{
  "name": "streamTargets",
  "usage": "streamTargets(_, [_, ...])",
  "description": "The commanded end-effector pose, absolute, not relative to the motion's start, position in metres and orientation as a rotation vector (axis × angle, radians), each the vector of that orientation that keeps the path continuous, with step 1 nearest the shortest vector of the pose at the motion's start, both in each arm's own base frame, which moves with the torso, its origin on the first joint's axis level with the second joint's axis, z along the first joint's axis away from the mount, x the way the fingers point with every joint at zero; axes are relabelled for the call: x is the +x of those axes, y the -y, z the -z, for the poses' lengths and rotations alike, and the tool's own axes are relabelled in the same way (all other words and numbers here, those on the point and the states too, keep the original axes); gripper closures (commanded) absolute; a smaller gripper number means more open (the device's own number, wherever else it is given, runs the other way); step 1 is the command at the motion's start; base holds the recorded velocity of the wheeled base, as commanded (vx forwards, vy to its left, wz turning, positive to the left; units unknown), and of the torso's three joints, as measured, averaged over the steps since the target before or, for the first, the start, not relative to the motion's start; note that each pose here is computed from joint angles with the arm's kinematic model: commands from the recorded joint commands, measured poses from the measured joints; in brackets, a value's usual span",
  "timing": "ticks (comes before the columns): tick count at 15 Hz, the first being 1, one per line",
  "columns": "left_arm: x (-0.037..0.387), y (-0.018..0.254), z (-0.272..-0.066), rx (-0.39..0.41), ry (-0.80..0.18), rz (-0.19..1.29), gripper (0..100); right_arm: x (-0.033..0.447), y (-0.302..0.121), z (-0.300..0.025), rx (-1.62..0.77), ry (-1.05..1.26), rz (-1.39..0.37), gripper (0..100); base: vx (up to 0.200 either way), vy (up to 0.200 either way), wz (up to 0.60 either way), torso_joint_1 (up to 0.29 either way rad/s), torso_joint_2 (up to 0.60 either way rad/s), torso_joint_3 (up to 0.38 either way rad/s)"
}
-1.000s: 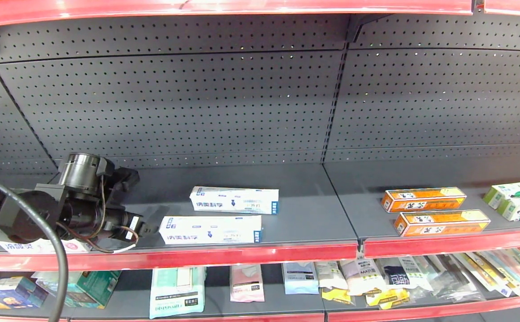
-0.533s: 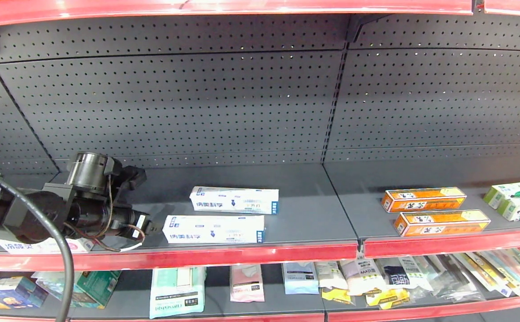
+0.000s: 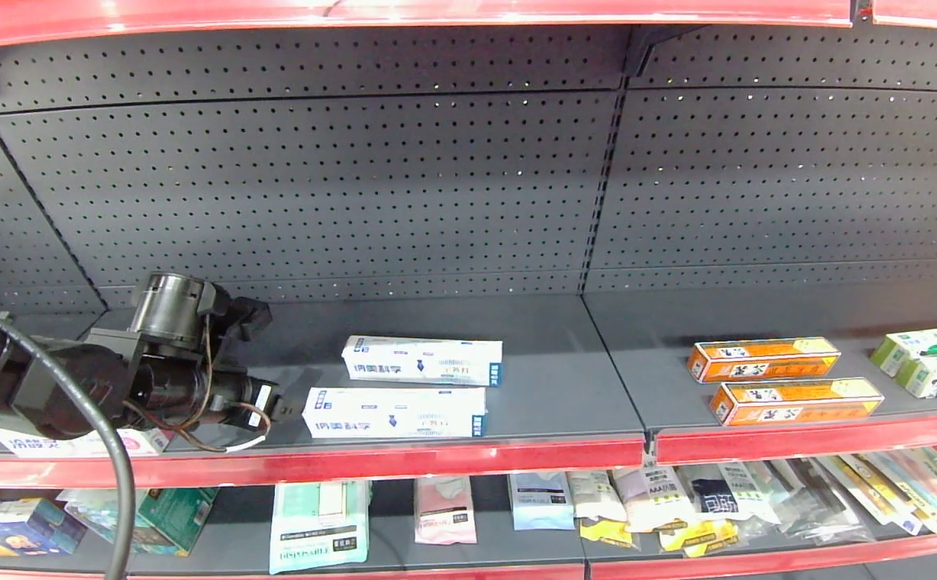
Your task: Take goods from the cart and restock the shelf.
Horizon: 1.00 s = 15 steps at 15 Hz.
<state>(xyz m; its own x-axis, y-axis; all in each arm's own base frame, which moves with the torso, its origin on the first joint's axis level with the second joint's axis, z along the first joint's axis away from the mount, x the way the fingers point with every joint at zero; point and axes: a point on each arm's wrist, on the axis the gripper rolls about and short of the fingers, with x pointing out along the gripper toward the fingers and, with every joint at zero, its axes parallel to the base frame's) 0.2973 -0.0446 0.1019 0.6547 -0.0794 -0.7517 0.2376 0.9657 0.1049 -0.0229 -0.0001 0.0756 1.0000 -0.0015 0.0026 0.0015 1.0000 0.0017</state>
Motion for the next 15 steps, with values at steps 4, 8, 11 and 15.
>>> streamTargets(4, [0.297, 0.049, -0.103, 0.202, -0.834, 0.191, 0, -0.023, 0.0, -0.076, 0.002, 0.002, 0.002, 0, 0.0, 0.0, 0.0, 0.0, 0.0, 0.0])
streamTargets(8, [0.298, 0.053, -0.103, 0.201, -0.831, 0.2, 0, -0.023, 0.0, -0.076, 0.002, 0.002, 0.002, 0, 0.0, 0.0, 0.0, 0.0, 0.0, 0.0])
streamTargets(11, [0.297, 0.058, -0.103, 0.172, -0.834, 0.2, 0, -0.023, 0.0, -0.076, 0.002, 0.002, 0.002, 0, 0.0, 0.0, 0.0, 0.0, 0.0, 0.0])
streamTargets(15, [0.298, 0.058, -0.102, 0.174, -0.836, 0.2, 0, -0.023, 0.0, -0.076, 0.002, 0.002, 0.002, 0, 0.0, 0.0, 0.0, 0.0, 0.0, 0.0])
